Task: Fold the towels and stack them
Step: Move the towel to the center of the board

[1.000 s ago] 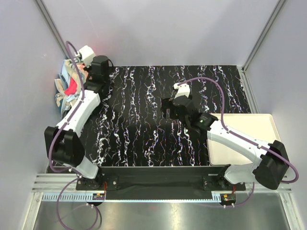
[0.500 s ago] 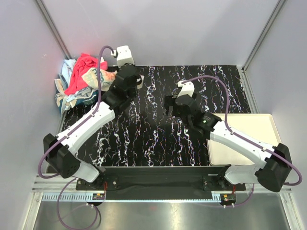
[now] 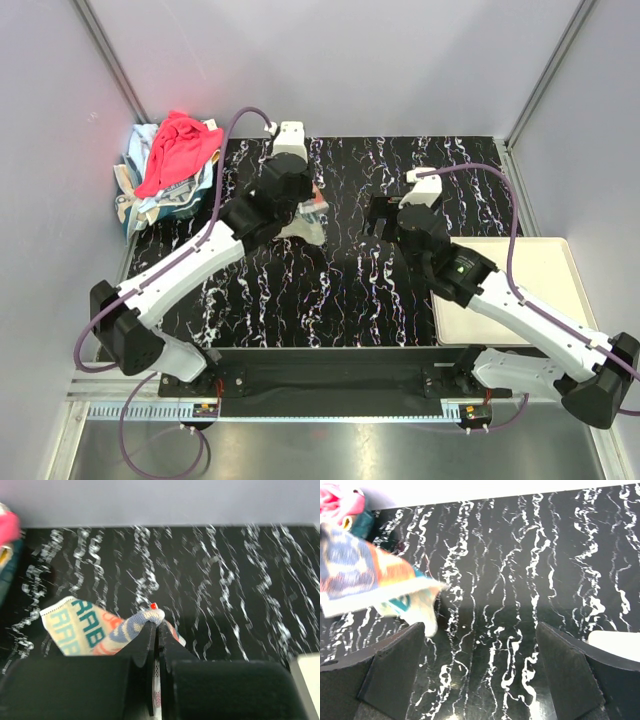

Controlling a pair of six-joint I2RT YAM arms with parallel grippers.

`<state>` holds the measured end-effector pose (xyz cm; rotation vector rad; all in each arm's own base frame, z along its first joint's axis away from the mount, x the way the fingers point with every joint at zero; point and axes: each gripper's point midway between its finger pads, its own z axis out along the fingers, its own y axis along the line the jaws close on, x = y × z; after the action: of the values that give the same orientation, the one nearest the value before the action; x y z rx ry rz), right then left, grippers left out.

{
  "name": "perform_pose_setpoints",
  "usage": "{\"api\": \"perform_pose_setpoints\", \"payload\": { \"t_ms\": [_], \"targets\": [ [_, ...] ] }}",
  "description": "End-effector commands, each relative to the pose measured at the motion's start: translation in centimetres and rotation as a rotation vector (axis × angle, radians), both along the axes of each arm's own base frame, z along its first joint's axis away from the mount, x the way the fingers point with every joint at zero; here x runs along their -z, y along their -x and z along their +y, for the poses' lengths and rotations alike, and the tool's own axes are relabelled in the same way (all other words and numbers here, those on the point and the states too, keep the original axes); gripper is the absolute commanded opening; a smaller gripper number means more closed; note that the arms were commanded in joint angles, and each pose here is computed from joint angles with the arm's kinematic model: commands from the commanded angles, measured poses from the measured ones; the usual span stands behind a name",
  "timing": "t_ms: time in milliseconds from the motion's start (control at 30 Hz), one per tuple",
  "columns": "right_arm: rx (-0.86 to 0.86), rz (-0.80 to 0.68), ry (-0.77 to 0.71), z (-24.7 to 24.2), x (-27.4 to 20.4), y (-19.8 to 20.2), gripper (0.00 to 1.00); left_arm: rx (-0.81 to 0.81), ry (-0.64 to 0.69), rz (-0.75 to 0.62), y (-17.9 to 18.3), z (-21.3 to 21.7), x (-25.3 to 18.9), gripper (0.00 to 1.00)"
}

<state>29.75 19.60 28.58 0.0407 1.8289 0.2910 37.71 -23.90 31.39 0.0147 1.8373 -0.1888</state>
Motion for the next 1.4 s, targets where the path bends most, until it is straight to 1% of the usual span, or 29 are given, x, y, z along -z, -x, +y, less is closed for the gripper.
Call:
{"api": "perform_pose_setpoints", "payload": {
  "t_ms": [0,133,333,433,467,533,567,600,633,667,700,767,800,833,900,933,967,1000,1033,1067,1100,1133,1167,1200,1233,1267,1300,1333,1367],
  "targets": [
    [0.064,-0.007,0.012,-1.2,-0.2,-0.1,1.0,0.16,0.095,0.025,3.1,-1.5,-3.6,0.02],
    [0.081,-0.004,0.027,-1.6,-0.3,0.0,1.0,0.277,0.097,0.098,5.5,-2.4,-4.1,0.06],
    [0.134,0.001,0.062,-2.6,-0.1,-0.2,1.0,0.449,0.103,0.247,9.5,-3.5,-1.6,0.09],
    [0.17,0.004,0.077,-3.2,0.2,-0.5,1.0,0.578,0.104,0.344,11.9,-4.9,0.8,0.09],
    [0.166,0.009,0.077,-3.0,0.5,-0.6,1.0,0.636,0.103,0.392,13.2,-5.6,2.4,0.09],
    [0.176,0.037,0.082,-3.3,1.3,-1.4,1.0,0.679,0.092,0.447,14.7,-6.2,4.5,0.09],
    [0.182,0.05,0.071,-3.5,1.6,-1.9,1.0,0.726,0.091,0.469,16.0,-6.9,5.3,0.09],
    [0.143,0.073,0.047,-2.9,2.0,-2.2,1.0,0.735,0.076,0.517,16.9,-7.0,7.2,0.09],
    [0.162,0.099,0.038,-3.6,2.8,-3.4,1.0,0.751,0.069,0.542,17.6,-7.3,8.1,0.09],
    [0.108,0.128,0.001,-2.6,3.1,-3.8,1.0,0.795,0.051,0.584,19.3,-7.9,9.4,0.09],
    [0.101,0.144,-0.011,-2.5,3.4,-4.4,1.0,0.802,0.033,0.609,20.1,-8.0,10.3,0.08],
    [0.089,0.174,-0.016,-1.8,4.1,-5.9,1.0,0.809,0.0,0.652,21.9,-8.0,12.5,0.13],
    [0.085,0.205,0.006,-1.2,5.5,-6.6,1.0,0.799,0.011,0.678,22.4,-7.9,13.3,0.16],
    [0.073,0.2,-0.006,-0.7,5.0,-7.3,1.0,0.795,0.016,0.691,22.8,-7.7,13.7,0.22],
    [0.033,0.229,-0.029,0.7,5.7,-8.1,1.0,0.762,0.019,0.721,23.3,-6.9,15.2,0.29],
    [0.021,0.246,-0.039,1.7,6.4,-8.9,1.0,0.731,0.014,0.698,22.9,-6.4,15.0,0.5],
    [-0.014,0.266,-0.067,2.8,6.8,-9.1,1.0,0.69,0.004,0.686,22.5,-5.7,14.9,0.56],
    [-0.027,0.303,-0.064,3.6,8.4,-9.6,1.0,0.653,0.008,0.663,22.1,-5.3,14.4,0.59],
    [-0.044,0.3,-0.081,4.5,8.3,-10.2,1.0,0.626,0.012,0.634,21.5,-5.0,13.8,0.61],
    [-0.057,0.32,-0.097,5.2,8.8,-10.5,1.0,0.533,0.016,0.555,19.5,-4.0,12.1,0.68],
    [-0.061,0.354,-0.089,5.9,10.6,-11.1,0.98,0.466,0.042,0.532,18.3,-3.5,11.2,0.68],
    [-0.078,0.35,-0.104,6.7,10.4,-11.7,0.97,0.399,0.054,0.507,17.1,-2.8,10.6,0.68],
    [-0.098,0.363,-0.116,7.5,10.8,-11.9,0.95,0.264,0.079,0.452,14.2,-0.9,9.3,0.68],
    [-0.105,0.395,-0.108,8.0,12.5,-12.4,0.92,0.188,0.124,0.437,12.8,0.0,8.9,0.69],
    [-0.115,0.388,-0.122,8.8,12.1,-13.1,0.91,0.125,0.15,0.417,11.4,1.1,8.6,0.69],
    [-0.125,0.396,-0.124,9.3,12.5,-13.3,0.9,0.021,0.214,0.388,8.7,3.0,8.2,0.69],
    [-0.125,0.426,-0.12,9.7,14.1,-13.7,0.9,-0.036,0.236,0.377,7.4,4.0,8.3,0.68],
    [-0.135,0.425,-0.13,10.4,13.8,-14.2,0.89,-0.133,0.259,0.361,5.4,6.4,8.5,0.68],
    [-0.147,0.438,-0.131,10.7,14.2,-14.4,0.89,-0.169,0.286,0.336,4.1,7.1,8.4,0.68]
  ]
}}
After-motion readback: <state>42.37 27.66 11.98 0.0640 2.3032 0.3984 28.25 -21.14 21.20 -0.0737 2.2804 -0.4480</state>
